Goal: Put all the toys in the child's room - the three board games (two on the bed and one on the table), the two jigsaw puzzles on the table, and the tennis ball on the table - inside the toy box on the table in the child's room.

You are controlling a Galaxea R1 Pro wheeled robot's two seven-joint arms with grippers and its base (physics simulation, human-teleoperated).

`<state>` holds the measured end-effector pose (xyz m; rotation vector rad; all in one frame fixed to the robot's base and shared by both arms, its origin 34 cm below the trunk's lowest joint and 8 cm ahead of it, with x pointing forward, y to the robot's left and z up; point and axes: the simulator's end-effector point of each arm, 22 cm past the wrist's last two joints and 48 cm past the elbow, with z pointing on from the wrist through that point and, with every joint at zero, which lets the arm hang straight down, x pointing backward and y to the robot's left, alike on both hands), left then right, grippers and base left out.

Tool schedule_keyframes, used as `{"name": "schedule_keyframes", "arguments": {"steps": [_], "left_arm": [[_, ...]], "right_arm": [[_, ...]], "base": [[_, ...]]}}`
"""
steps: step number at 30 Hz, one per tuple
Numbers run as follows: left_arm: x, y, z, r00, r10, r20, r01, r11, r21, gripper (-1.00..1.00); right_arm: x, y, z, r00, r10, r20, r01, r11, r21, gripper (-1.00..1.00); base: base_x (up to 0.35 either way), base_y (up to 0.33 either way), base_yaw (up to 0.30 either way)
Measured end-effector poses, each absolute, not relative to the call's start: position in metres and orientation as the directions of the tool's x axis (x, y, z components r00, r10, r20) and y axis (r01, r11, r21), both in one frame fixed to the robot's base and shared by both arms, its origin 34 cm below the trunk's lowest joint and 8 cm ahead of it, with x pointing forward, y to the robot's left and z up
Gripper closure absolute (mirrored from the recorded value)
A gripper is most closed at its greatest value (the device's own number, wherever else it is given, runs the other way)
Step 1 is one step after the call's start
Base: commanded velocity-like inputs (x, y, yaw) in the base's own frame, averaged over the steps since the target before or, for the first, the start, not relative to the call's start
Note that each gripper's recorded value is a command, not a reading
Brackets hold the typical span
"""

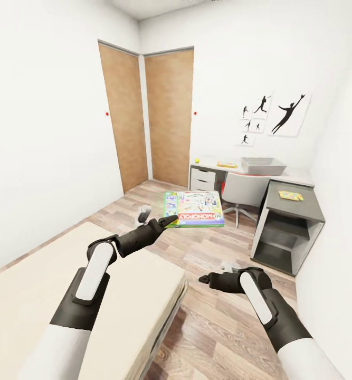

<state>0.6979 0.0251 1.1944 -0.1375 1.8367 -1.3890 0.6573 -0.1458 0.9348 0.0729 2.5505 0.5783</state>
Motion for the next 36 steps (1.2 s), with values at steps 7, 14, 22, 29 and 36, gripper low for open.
{"name": "schedule_keyframes", "arguments": {"steps": [7,14,22,29,36], "left_arm": [[0.698,0.028,1.193,-0.663,-0.525,-0.534,0.364,0.397,-0.843,1.0],[0.698,0.032,1.193,-0.66,-0.525,-0.537,0.364,0.402,-0.84,1.0],[0.697,0.033,1.195,-0.657,-0.525,-0.541,0.366,0.406,-0.837,1.0],[0.696,0.033,1.197,-0.655,-0.525,-0.543,0.369,0.405,-0.836,1.0],[0.696,0.033,1.199,-0.653,-0.525,-0.545,0.372,0.405,-0.835,1.0]], "right_arm": [[0.657,-0.145,0.938,-0.861,0.16,-0.483,-0.065,0.907,0.415,-1.0],[0.659,-0.144,0.943,-0.855,0.158,-0.493,-0.072,0.907,0.415,-1.0],[0.659,-0.143,0.946,-0.852,0.157,-0.499,-0.076,0.907,0.415,-1.0],[0.659,-0.143,0.948,-0.85,0.157,-0.503,-0.078,0.906,0.416,-1.0],[0.659,-0.142,0.951,-0.848,0.157,-0.506,-0.08,0.906,0.416,-1.0]], "base": [[0.0,0.0,-0.29],[0.0,0.0,-0.29],[0.0,0.0,-0.29],[0.0,0.0,-0.29],[0.0,0.0,-0.29]]}}
